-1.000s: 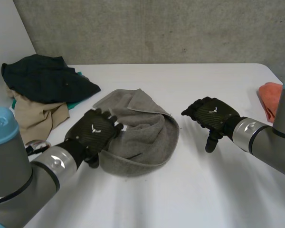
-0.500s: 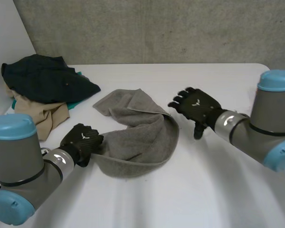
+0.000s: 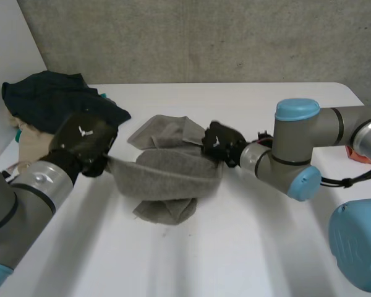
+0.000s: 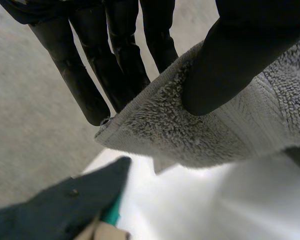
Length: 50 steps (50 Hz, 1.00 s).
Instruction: Fold the laundry.
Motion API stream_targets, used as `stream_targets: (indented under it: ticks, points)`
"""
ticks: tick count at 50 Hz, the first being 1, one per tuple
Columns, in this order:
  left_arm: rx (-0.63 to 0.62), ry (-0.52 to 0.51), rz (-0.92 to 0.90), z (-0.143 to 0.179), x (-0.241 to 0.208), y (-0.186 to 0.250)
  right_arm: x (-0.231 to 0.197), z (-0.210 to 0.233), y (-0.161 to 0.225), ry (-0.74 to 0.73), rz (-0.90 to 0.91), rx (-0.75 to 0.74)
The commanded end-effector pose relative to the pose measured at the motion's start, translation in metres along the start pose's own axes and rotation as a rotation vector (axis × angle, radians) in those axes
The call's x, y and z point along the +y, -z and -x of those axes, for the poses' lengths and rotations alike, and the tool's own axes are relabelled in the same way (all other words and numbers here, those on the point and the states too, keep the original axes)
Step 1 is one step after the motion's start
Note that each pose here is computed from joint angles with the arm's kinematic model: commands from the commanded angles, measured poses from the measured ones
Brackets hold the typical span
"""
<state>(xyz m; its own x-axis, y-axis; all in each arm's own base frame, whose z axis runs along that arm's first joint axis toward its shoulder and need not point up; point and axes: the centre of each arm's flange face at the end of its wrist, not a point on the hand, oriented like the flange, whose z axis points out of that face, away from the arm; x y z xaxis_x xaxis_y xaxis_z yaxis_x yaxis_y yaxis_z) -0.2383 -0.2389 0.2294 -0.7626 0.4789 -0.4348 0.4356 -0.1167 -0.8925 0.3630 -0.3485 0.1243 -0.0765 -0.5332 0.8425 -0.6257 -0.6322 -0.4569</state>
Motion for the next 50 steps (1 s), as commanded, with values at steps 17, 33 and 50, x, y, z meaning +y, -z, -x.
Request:
stream_targets:
  ticks: [17, 33, 50]
  points:
    - [-0.27, 0.125, -0.291, 0.082, -0.085, -0.001, -0.065, -0.161, 0.169, -0.378, 0.24, 0.371]
    - [-0.197, 0.132, -0.173, 0.063, -0.017, -0.096, -0.009, -0.128, 0.114, -0.576, 0.313, 0.243]
    - [-0.498, 0.144, -0.841, 0.135, -0.157, -0.112, -0.052, -0.255, 0.132, -0.586, -0.157, 0.832]
